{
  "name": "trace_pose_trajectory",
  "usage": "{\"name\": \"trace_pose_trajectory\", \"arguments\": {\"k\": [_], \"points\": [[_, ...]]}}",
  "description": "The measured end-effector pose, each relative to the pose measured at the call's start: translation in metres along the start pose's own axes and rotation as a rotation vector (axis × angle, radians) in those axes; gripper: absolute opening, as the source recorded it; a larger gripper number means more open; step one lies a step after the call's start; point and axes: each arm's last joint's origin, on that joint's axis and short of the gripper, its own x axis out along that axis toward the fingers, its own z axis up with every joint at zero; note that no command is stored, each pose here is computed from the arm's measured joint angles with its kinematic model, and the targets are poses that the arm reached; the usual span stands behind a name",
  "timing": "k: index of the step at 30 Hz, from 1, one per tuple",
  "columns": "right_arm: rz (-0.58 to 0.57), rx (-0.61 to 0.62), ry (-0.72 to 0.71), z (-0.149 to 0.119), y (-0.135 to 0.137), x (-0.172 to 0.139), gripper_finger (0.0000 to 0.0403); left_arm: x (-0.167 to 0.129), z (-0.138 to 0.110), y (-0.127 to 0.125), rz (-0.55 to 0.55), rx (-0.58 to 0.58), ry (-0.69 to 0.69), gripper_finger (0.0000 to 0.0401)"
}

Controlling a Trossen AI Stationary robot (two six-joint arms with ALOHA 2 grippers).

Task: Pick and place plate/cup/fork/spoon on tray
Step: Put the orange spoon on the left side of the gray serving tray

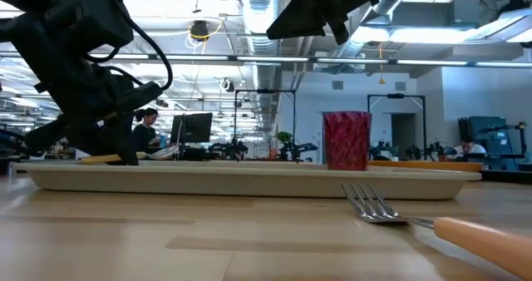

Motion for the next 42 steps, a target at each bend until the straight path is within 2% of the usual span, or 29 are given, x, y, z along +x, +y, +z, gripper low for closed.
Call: {"name": "trace_pose_trajectory", "arguments": {"k": [14,19,23,31,42], "points": [[0.0,-0.005,0.0,0.0,0.0,0.0,0.0009,-0.004,0.0,-0.008,-0.022,-0.025,0.027,0.0053],[0.0,-0.016,0.0,0.0,0.0,0.0,0.0009,-0.016,0.012,-0.02,0.07,0.04,0.021,0.0053],[0.001,-0.018,0.0,0.0,0.0,0.0,0.0012,-0.02,0.021,-0.022,0.148,0.058,0.075,0.0047],[0.002,-0.016,-0.001,0.0,0.0,0.0,0.001,-0.004,0.024,-0.027,0.157,0.007,0.137,0.0057],[0.008,-0.019,-0.006,0.001,0.0,0.0,0.0009,0.019,0.016,-0.032,0.178,0.031,0.138,0.0057]]}}
